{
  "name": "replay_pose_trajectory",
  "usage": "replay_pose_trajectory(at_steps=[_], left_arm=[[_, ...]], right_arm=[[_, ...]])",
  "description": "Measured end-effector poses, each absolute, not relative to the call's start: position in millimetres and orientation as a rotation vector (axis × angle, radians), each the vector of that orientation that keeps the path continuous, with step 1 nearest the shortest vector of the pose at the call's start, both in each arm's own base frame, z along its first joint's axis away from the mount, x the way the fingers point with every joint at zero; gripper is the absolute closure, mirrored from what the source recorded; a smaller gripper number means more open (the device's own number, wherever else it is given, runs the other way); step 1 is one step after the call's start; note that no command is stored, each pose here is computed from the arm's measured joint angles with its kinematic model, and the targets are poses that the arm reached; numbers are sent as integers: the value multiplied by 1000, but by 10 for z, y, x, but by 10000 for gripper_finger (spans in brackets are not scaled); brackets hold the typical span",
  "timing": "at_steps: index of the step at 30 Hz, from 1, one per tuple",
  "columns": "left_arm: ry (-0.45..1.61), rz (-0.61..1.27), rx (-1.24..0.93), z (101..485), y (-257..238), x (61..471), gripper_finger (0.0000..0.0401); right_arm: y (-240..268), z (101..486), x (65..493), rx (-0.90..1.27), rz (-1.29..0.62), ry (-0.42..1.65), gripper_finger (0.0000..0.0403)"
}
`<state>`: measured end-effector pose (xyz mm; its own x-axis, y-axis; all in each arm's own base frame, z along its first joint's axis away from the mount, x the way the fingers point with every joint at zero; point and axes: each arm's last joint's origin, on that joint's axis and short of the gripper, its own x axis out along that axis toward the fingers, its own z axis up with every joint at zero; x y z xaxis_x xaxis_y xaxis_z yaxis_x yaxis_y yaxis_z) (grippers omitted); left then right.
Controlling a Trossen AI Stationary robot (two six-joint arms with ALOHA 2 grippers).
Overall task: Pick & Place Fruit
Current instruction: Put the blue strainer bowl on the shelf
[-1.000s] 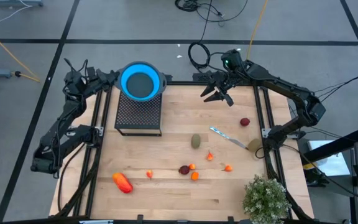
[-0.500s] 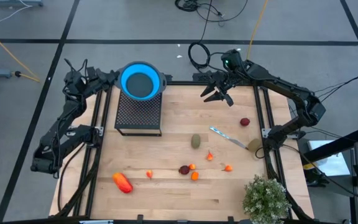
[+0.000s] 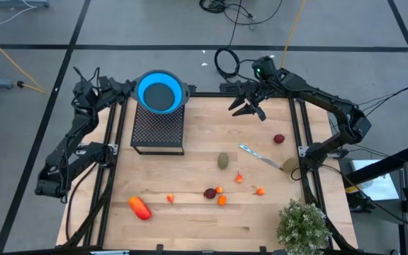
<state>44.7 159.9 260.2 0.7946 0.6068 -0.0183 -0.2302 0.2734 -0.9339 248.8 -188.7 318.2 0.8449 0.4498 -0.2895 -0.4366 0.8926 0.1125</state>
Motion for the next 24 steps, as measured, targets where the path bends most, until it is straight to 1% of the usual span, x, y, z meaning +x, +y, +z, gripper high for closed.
replay_pose_trajectory(at_steps=[3, 10, 13, 18, 24], left_arm=[[-376, 582, -1162, 2602, 1599, 447, 346], [-375, 582, -1162, 2601, 1599, 447, 255], [-374, 581, -1162, 2602, 1599, 447, 226], [-337, 533, -1163, 2599, 1586, 456, 194], [-295, 548, -1175, 2545, 1580, 457, 175]], right_arm=[[-1887, 3182, 2488, 43, 468, 316, 273], [-1887, 3182, 2488, 43, 468, 316, 273], [-1887, 3182, 2488, 43, 468, 316, 273], [-1887, 3182, 2488, 43, 468, 316, 273], [-1887, 3183, 2487, 61, 468, 318, 273]])
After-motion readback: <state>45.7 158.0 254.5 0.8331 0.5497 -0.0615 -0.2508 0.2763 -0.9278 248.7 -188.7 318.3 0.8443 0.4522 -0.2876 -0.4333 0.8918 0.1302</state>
